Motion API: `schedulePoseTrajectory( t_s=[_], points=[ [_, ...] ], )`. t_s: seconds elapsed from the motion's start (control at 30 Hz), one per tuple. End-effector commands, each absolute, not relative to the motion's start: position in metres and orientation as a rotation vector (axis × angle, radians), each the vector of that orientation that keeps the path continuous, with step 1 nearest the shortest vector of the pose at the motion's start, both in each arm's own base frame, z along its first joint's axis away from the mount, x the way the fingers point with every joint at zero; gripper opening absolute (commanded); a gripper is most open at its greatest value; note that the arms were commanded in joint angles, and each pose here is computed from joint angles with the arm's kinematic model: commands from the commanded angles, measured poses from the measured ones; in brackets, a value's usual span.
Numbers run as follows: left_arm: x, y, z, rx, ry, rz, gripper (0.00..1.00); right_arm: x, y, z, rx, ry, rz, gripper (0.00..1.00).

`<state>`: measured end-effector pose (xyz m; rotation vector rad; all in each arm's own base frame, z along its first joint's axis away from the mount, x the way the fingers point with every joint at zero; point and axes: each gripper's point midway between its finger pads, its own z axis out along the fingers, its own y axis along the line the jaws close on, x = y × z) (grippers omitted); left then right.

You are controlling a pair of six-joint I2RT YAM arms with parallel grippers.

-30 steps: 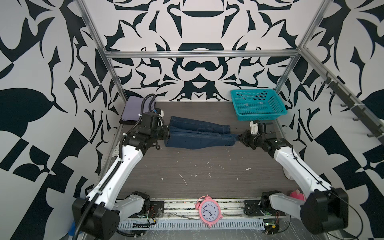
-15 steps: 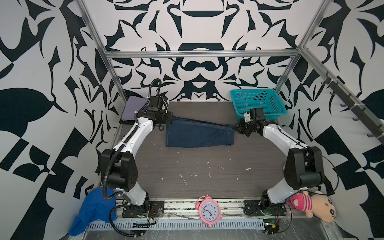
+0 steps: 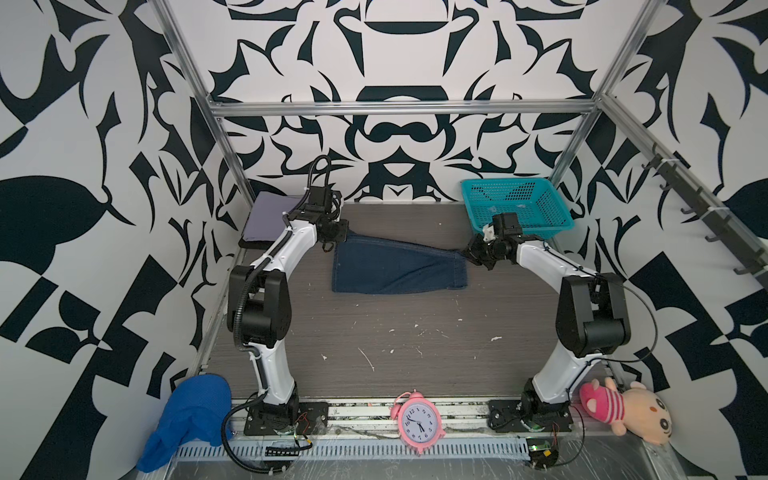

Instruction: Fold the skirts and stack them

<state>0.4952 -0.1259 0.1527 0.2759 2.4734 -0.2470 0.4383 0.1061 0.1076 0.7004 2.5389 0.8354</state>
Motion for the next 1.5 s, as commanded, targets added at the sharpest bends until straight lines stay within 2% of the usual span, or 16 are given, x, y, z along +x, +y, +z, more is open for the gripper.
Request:
schedulePoseTrajectory(
  t_s=[0.0, 0.07, 0.1, 0.13, 0.2, 0.23, 0.33, 0.37, 0.53, 0.73, 0.8, 0.87, 0.97, 1.1, 1.3, 1.47],
  points=[
    [0.514, -0.092, 0.153, 0.213, 2.471, -0.098, 0.0, 0.456, 0.079, 0.12, 0.755, 2.463, 0.743, 0.06],
    [0.517, -0.092, 0.149, 0.214, 2.476, -0.088, 0.06, 0.46, 0.08, 0.12, 0.758, 2.452, 0.75, 0.1],
    [0.519, -0.091, 0.148, 0.211, 2.475, -0.079, 0.11, 0.463, 0.08, 0.121, 0.757, 2.444, 0.758, 0.18],
    [0.521, -0.09, 0.145, 0.21, 2.481, -0.074, 0.18, 0.466, 0.081, 0.122, 0.756, 2.438, 0.762, 0.25],
    [0.527, -0.09, 0.145, 0.208, 2.469, -0.061, 0.46, 0.475, 0.083, 0.131, 0.734, 2.42, 0.775, 0.34],
    [0.53, -0.09, 0.146, 0.207, 2.464, -0.058, 0.54, 0.479, 0.083, 0.138, 0.726, 2.408, 0.784, 0.38],
    [0.54, -0.088, 0.162, 0.19, 2.437, -0.042, 0.79, 0.493, 0.087, 0.166, 0.685, 2.362, 0.823, 0.4],
    [0.542, -0.089, 0.171, 0.187, 2.42, -0.046, 0.81, 0.496, 0.086, 0.178, 0.674, 2.34, 0.822, 0.4],
    [0.529, -0.098, 0.202, 0.149, 2.349, -0.079, 0.8, 0.484, 0.089, 0.214, 0.603, 2.25, 0.847, 0.38],
    [0.498, -0.119, 0.177, 0.145, 2.382, -0.242, 0.65, 0.446, 0.126, 0.2, 0.377, 2.242, 0.858, 0.13],
    [0.495, -0.123, 0.158, 0.135, 2.414, -0.274, 0.62, 0.438, 0.139, 0.181, 0.31, 2.295, 0.833, 0.05],
    [0.496, -0.127, 0.141, 0.121, 2.449, -0.305, 0.62, 0.433, 0.151, 0.162, 0.264, 2.351, 0.834, 0.02],
    [0.506, -0.136, 0.125, 0.121, 2.478, -0.353, 0.62, 0.431, 0.158, 0.133, 0.239, 2.423, 0.8, 0.0],
    [0.514, -0.143, 0.109, 0.055, 2.502, -0.403, 0.57, 0.435, 0.153, 0.107, 0.267, 2.446, 0.755, 0.0],
    [0.495, -0.14, 0.065, -0.066, 2.496, -0.443, 0.55, 0.432, 0.147, 0.06, 0.329, 2.527, 0.704, 0.0],
    [0.485, -0.13, 0.04, -0.105, 2.539, -0.38, 0.54, 0.422, 0.138, 0.028, 0.39, 2.596, 0.66, 0.0]
  ],
)
